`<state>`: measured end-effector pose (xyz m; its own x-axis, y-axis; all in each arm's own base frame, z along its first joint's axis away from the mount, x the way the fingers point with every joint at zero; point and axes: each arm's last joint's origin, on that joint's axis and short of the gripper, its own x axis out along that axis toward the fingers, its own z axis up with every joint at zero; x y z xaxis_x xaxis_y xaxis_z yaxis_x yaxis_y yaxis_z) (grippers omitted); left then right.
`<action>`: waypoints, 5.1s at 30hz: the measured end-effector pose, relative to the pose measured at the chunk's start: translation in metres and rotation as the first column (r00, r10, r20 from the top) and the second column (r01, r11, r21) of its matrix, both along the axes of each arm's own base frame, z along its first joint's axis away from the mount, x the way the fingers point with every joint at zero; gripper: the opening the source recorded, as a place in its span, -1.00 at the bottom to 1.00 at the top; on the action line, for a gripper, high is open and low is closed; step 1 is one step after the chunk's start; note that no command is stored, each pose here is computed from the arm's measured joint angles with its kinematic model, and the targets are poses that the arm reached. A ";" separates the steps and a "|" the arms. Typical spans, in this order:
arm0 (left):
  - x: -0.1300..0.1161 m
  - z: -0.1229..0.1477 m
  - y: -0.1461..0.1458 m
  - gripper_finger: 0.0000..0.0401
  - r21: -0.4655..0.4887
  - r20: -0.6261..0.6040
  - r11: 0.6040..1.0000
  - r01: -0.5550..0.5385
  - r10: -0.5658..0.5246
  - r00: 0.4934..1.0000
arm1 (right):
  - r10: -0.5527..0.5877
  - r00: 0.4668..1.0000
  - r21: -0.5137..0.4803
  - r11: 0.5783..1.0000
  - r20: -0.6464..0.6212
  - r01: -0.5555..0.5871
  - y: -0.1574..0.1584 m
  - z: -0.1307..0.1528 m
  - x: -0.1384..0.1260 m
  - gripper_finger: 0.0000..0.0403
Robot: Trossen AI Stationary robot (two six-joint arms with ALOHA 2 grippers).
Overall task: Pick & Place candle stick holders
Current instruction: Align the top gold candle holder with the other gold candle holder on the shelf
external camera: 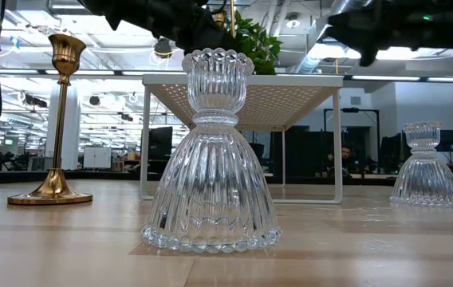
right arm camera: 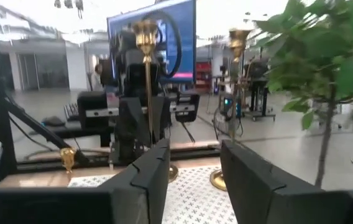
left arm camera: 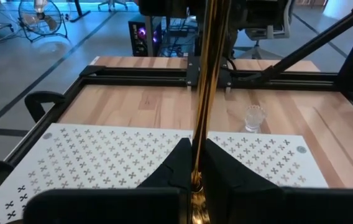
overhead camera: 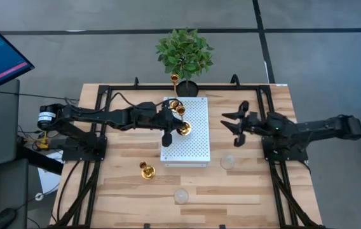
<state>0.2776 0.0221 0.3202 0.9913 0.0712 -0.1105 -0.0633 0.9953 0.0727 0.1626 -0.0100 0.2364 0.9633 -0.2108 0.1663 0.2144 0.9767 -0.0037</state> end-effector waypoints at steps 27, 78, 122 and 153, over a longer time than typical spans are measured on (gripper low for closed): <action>0.000 0.000 0.000 -0.93 0.000 -0.005 1.000 0.000 0.000 1.000 | 0.189 0.977 0.021 0.982 -0.103 -0.188 -0.028 0.028 0.144 -0.46; -0.001 -0.004 0.000 -0.92 -0.002 -0.034 1.000 -0.003 0.003 0.999 | 0.287 0.949 0.014 0.958 -0.131 -0.288 -0.029 0.034 0.172 -0.82; -0.073 0.036 -0.005 -0.64 -0.003 -0.016 1.000 -0.019 0.019 1.000 | 0.110 0.992 0.027 0.994 -0.065 -0.109 -0.104 0.001 0.127 -0.99; -0.062 0.027 -0.004 -0.64 -0.006 -0.063 1.000 -0.020 0.019 0.998 | 0.045 0.989 0.019 0.999 -0.139 -0.043 -0.131 0.000 0.146 -1.00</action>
